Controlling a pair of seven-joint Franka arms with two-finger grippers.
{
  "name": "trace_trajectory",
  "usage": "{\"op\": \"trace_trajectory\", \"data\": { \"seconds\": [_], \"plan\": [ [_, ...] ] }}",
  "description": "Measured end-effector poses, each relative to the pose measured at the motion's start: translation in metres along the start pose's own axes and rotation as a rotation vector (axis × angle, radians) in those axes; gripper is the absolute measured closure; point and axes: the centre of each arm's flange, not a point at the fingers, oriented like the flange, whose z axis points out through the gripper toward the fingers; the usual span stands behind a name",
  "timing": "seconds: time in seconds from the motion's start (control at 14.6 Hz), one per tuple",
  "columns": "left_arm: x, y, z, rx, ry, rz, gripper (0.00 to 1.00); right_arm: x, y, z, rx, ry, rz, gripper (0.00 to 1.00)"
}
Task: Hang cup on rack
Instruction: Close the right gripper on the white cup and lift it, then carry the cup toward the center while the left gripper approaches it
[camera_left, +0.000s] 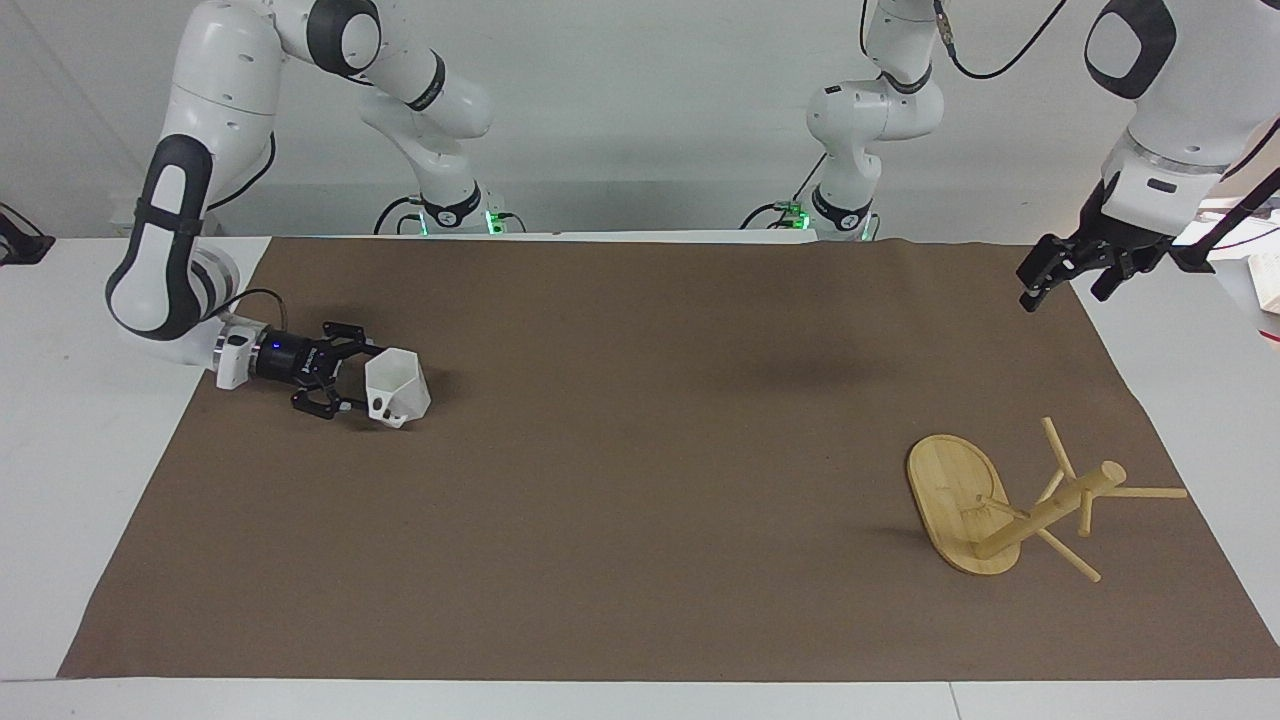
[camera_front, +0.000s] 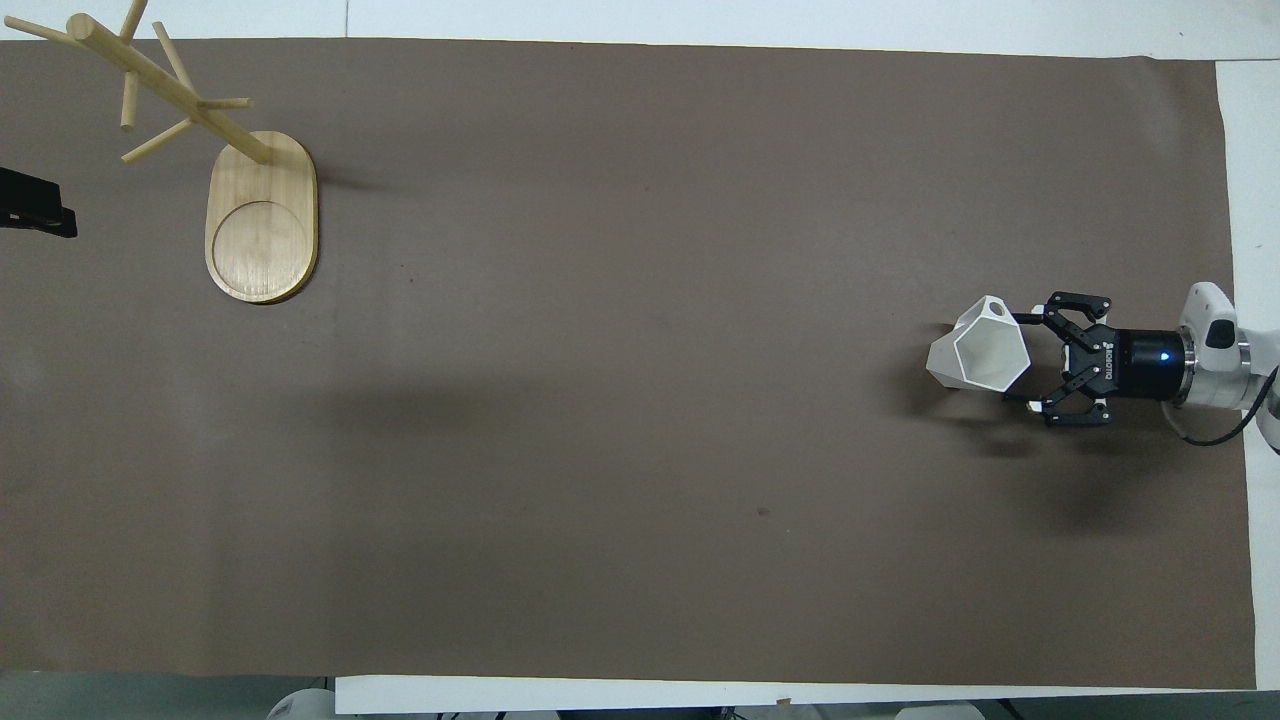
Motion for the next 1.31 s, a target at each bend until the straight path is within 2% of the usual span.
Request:
{"op": "trace_trajectory", "data": {
  "seconds": [0.41,1.1,1.24,1.31],
  "plan": [
    [0.0,0.0,0.0,0.0,0.0,0.0,0.0,-0.001,0.003,0.012,-0.005,0.024,-0.029,0.0],
    [-0.001,-0.003,0.002,0.002,-0.013,-0.005,0.0,0.001,-0.003,0.057,0.065,0.043,-0.134,0.0],
    [-0.001,-0.003,0.002,0.002,-0.013,-0.006,0.0,0.001,-0.004,0.058,0.066,0.043,-0.136,0.03],
    [-0.001,-0.004,0.002,0.002,-0.013,-0.006,0.0,0.001,-0.003,0.059,0.069,0.044,-0.138,0.13]
  ]
}}
